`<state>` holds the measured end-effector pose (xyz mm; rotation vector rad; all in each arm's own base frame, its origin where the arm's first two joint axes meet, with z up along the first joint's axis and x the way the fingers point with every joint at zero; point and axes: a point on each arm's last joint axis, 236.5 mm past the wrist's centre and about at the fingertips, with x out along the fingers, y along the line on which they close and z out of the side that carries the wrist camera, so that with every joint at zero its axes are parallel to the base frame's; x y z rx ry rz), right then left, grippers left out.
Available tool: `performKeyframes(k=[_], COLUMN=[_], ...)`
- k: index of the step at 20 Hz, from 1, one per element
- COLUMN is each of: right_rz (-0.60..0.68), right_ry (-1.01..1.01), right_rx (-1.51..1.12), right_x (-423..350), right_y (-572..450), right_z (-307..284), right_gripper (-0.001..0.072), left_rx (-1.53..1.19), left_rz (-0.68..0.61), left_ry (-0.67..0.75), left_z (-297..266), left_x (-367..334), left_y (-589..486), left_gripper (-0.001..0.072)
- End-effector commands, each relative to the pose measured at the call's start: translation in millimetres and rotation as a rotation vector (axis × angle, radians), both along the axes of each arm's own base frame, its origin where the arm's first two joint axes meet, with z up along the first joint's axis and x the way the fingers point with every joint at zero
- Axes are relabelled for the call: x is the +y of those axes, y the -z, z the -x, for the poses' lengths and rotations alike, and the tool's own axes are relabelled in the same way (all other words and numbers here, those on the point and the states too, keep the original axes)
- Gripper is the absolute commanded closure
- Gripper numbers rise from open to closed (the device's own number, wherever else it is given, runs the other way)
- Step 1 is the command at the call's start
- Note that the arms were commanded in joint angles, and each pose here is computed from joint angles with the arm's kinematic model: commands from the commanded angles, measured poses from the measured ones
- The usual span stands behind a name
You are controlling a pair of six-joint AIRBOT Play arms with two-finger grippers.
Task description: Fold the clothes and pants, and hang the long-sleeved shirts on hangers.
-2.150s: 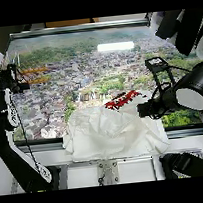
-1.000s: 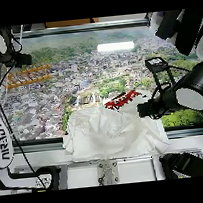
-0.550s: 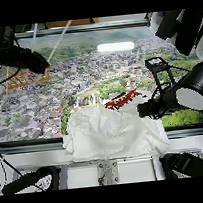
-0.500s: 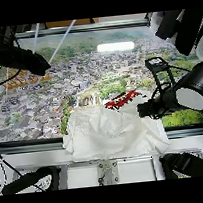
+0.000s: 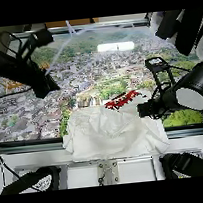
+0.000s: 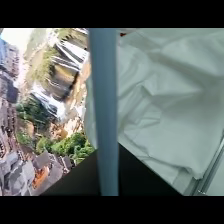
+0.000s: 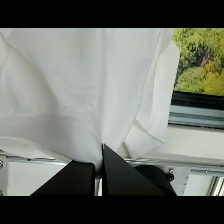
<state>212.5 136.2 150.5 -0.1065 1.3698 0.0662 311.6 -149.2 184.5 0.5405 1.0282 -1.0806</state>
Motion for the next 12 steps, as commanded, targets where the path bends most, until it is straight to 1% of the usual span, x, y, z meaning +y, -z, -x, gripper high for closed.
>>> performKeyframes(k=[1,2,4,7,9,12], right_rz=[0.0,0.0,0.0,0.0,0.0,0.0], right_ry=[-0.001,0.0,0.0,-0.001,0.0,0.0], right_rx=[0.001,0.001,0.001,0.001,0.0,0.001], right_x=[0,0,0,0,0,0], right_y=[0,0,0,0,0,0], right_z=[0,0,0,0,0,0], right_gripper=[0.0687,0.0687,0.0687,0.0687,0.0687,0.0687], left_rx=[0.051,0.054,0.079,0.115,0.139,0.136], left_rz=[0.109,0.151,0.133,0.073,0.039,0.064], left_ry=[0.259,0.298,0.305,0.309,0.294,0.212], left_z=[39,49,64,90,108,117], left_x=[-16,-20,-11,4,14,23], left_y=[25,28,41,61,73,86], left_gripper=[0.0693,0.0694,0.0694,0.0694,0.0694,0.0694])
